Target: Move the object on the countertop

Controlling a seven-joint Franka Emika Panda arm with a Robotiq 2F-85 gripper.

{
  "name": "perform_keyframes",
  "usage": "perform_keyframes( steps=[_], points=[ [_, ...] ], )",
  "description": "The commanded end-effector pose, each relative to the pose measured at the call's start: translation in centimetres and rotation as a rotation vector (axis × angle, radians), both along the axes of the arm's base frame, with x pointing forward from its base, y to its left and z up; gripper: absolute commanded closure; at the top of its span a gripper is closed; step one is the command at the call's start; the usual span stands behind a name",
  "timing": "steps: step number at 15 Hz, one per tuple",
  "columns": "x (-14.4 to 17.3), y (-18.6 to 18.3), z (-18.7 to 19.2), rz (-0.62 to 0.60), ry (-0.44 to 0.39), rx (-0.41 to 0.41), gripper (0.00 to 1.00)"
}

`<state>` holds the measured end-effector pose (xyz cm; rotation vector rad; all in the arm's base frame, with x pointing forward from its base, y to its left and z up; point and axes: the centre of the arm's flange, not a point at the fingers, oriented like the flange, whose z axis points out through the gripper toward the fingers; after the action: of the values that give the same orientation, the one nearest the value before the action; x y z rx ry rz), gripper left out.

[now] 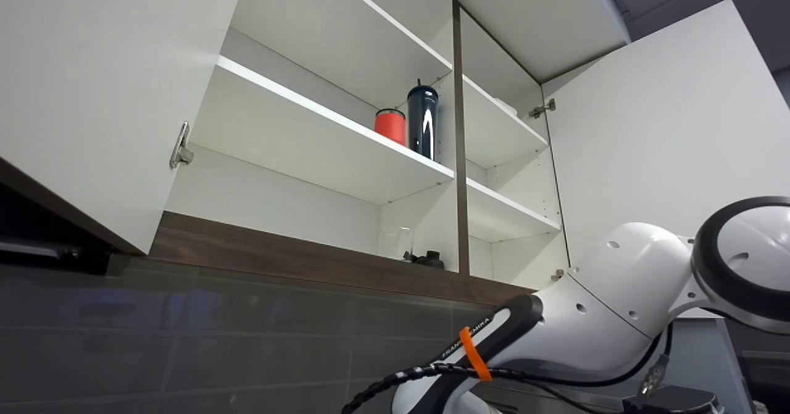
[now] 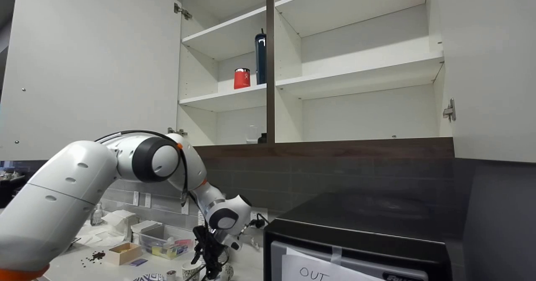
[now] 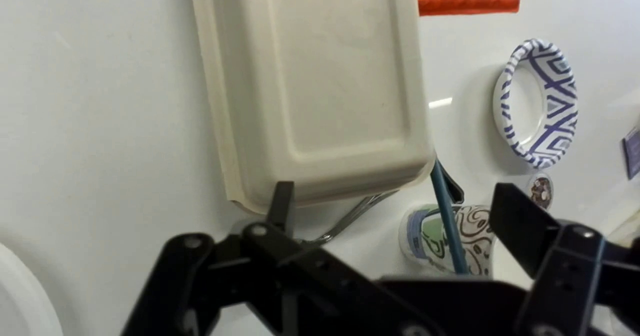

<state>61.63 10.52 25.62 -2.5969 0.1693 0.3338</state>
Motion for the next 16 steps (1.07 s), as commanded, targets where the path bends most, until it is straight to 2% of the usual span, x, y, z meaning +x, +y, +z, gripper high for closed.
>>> perform_keyframes(
  steps=[1, 7, 16],
  points=[
    [-2.9, -0.4, 1.0, -0.146, -0.013, -0.127, 0.0],
    [-6.1, -0.7, 2.1, -0.283, -0.03, -0.231, 0.0],
    [-9.9, -1.3, 3.3, -0.372, 0.011, -0.267, 0.0]
  ],
)
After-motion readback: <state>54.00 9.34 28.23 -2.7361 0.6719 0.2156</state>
